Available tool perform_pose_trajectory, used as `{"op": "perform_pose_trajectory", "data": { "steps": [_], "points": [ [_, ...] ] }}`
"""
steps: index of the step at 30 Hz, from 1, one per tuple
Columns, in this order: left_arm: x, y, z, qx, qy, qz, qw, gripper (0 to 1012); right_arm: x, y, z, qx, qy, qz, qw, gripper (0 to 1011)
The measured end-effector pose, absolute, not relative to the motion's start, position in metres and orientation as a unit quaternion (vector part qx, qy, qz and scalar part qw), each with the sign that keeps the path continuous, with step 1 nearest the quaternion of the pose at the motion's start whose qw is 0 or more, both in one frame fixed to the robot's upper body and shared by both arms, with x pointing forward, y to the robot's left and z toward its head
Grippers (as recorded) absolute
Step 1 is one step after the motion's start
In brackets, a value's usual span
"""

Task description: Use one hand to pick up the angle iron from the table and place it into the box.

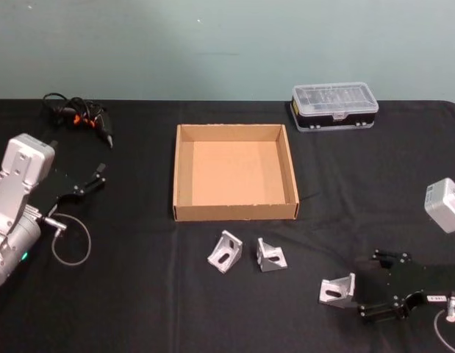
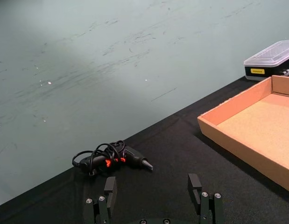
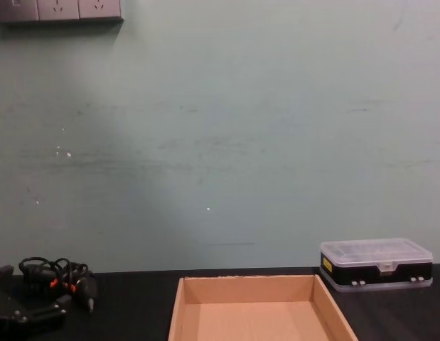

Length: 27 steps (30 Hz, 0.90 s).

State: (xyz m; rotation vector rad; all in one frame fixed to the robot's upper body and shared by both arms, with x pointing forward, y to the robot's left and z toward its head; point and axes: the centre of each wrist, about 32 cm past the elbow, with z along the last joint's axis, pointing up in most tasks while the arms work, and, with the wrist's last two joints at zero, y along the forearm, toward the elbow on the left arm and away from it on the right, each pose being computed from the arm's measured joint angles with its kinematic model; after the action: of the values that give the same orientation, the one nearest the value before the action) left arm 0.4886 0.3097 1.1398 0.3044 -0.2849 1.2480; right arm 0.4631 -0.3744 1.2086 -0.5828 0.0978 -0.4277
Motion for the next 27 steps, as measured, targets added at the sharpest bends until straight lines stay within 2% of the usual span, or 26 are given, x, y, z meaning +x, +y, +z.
{"op": "perform_pose_trajectory", "data": {
  "steps": [21, 23, 27],
  "points": [
    [0.489, 0.310, 1.140, 0.141, -0.132, 0.580, 0.791, 1000, 0.478, -0.363, 1.193, -0.287, 0.049, -0.188, 0.938, 1000],
    [0.489, 0.310, 1.140, 0.141, -0.132, 0.580, 0.791, 1000, 0.478, -0.363, 1.194, -0.289, 0.048, -0.187, 0.938, 978],
    [0.489, 0.310, 1.140, 0.141, -0.132, 0.580, 0.791, 1000, 0.478, -0.364, 1.194, -0.290, 0.045, -0.187, 0.937, 868]
  ]
}}
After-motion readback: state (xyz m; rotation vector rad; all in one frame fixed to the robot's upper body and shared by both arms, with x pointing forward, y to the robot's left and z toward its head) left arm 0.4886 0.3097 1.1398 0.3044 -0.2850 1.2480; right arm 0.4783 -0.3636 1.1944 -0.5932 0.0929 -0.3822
